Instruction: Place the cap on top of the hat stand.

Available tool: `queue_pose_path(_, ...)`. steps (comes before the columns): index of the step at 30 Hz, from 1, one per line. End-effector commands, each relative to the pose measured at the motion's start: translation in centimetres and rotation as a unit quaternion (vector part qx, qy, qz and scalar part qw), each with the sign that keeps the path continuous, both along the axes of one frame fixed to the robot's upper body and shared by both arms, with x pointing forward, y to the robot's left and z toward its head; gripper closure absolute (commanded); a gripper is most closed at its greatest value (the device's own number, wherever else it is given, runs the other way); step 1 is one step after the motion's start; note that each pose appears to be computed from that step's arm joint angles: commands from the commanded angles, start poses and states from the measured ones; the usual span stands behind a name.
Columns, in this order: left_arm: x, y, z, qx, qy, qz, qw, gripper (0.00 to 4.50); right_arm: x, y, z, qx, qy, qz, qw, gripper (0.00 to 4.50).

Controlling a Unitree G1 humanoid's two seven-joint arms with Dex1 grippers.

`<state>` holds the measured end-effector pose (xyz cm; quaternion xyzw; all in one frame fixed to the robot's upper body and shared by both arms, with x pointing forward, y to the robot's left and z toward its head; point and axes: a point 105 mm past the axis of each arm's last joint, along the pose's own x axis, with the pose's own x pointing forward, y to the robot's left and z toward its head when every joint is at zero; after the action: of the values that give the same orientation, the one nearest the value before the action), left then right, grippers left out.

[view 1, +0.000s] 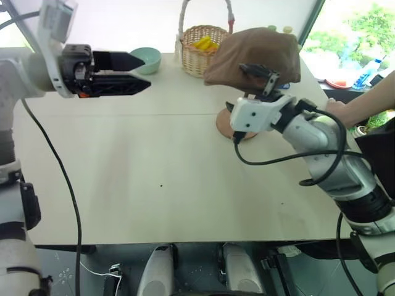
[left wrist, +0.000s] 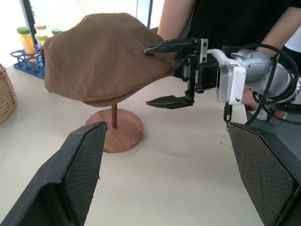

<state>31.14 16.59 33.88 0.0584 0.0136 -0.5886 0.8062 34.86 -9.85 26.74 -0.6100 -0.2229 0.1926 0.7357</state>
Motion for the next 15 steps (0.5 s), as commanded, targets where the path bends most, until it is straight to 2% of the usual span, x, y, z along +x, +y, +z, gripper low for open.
queue_pose_path(1, -0.6, 0.2, 1.8, -0.015, -0.033, -0.001, 0.999, 0.25, 0.6, -0.3, 1.1, -0.005, -0.043, -0.008, 0.999, 0.0)
queue_pose_path(2, -0.6, 0.2, 1.9, -0.016, -0.032, -0.002, 0.999, 0.25, 0.8, -0.4, 1.0, -0.006, -0.045, -0.01, 0.999, 0.0)
queue_pose_path(5, -0.6, 0.1, 1.9, -0.016, -0.033, -0.001, 0.999, 0.2, 1.0, -0.5, 0.9, 0.004, -0.05, -0.01, 0.999, 0.84)
queue_pose_path(11, -0.6, 0.2, 1.9, -0.018, -0.035, 0.006, 0.999, 0.2, 1.1, -1.7, 3.1, 0.045, -0.079, -0.014, 0.996, 3.63)
queue_pose_path(15, -0.5, 0.4, 2.0, -0.019, -0.038, 0.011, 0.999, 0.2, 0.3, -2.3, 5.5, 0.069, -0.101, 0.007, 0.992, 3.63)
